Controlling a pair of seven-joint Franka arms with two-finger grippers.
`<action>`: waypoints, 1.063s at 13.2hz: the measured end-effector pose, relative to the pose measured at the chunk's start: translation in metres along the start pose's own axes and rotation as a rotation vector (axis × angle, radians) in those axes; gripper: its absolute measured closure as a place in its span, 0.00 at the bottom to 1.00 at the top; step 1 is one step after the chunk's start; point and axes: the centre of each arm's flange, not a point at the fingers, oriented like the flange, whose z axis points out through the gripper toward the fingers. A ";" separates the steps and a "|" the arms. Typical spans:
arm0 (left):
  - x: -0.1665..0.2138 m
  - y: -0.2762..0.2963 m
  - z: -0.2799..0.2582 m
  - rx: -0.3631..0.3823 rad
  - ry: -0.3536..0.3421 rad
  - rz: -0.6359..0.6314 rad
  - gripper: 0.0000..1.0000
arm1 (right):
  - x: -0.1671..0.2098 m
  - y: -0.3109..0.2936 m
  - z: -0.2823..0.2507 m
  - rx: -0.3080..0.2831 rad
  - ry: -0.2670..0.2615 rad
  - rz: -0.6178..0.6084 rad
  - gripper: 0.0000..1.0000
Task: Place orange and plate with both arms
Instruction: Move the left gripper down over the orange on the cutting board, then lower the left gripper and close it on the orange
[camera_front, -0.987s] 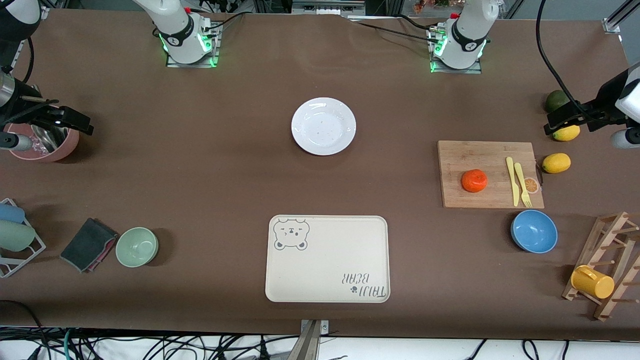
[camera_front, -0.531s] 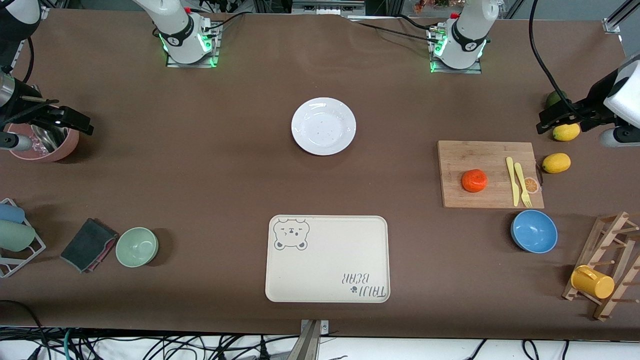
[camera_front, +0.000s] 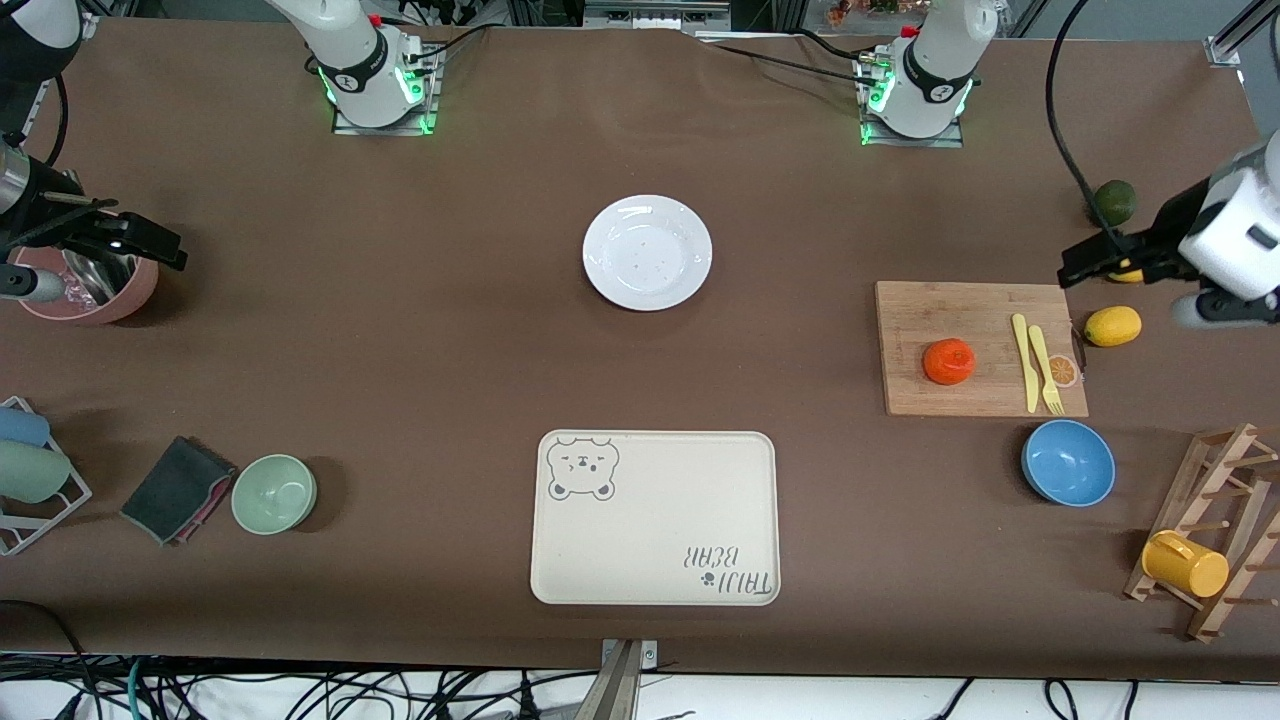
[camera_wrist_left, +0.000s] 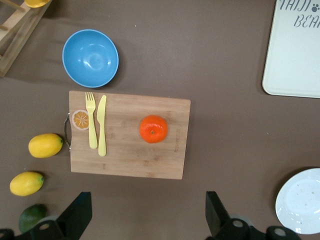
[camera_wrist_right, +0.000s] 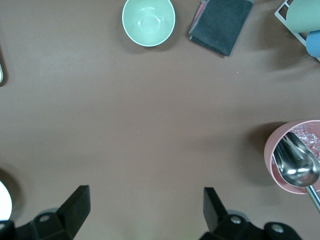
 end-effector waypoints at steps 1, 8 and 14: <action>0.010 -0.002 0.013 -0.002 -0.005 -0.003 0.00 | 0.000 0.000 0.000 0.000 0.000 0.000 0.00; 0.047 -0.006 0.081 -0.012 0.010 -0.014 0.00 | 0.000 0.000 0.000 0.000 0.000 0.000 0.00; 0.045 -0.010 0.203 -0.021 0.107 -0.023 0.00 | 0.000 0.000 0.000 0.000 -0.001 0.000 0.00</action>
